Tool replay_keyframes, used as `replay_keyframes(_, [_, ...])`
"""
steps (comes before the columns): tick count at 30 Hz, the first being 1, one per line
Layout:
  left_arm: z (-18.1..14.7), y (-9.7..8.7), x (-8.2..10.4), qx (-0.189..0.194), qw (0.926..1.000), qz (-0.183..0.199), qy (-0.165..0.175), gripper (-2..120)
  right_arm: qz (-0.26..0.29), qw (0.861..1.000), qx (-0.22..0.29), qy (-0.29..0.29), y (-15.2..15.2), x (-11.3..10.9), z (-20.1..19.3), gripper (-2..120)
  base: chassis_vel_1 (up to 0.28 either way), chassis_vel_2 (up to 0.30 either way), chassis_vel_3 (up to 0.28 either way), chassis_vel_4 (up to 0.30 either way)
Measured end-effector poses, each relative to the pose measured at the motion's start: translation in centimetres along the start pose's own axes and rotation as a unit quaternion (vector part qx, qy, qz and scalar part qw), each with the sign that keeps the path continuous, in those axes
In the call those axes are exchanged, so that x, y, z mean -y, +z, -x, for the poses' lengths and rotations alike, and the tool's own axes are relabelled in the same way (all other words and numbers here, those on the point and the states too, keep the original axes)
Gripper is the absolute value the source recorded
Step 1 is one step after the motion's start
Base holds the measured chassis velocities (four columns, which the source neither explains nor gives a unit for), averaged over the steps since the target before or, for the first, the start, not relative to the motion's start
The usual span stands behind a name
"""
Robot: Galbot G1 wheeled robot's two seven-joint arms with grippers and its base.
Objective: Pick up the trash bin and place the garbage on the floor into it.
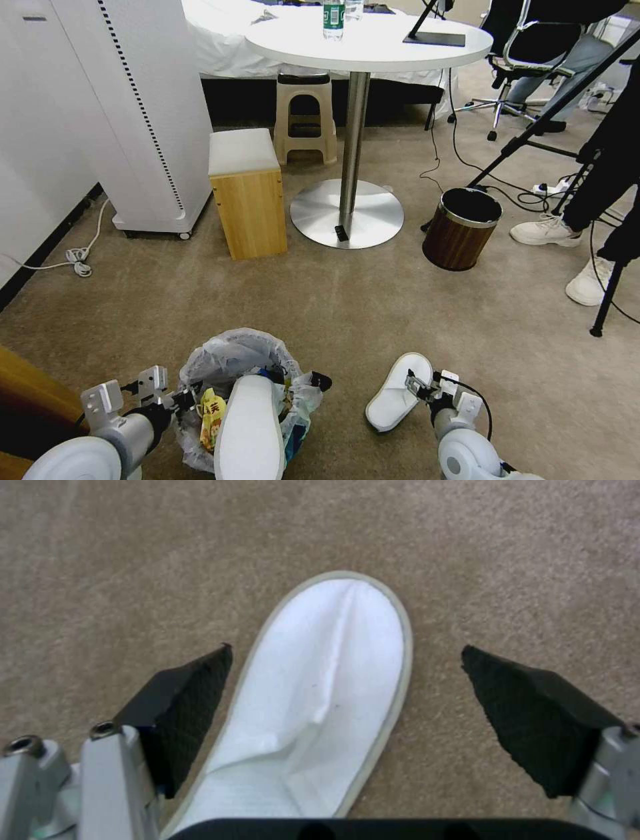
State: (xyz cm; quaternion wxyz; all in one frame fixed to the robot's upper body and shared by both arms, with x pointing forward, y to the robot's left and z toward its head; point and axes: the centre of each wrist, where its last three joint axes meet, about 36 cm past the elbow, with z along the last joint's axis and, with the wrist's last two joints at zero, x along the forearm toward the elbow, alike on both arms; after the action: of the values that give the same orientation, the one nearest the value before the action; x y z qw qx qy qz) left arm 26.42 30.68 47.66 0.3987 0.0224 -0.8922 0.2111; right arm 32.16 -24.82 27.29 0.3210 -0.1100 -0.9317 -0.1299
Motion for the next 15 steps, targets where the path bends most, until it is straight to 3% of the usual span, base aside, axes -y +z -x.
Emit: replay_keyframes(15, [-0.49, -0.23, 0.25, 0.005, 1.0, -0.001, 0.006, 0, -0.009, 1.0, -0.012, 0.002, 0.71, -0.14, 0.88, 86, 0.0, 0.0, 0.0, 0.0])
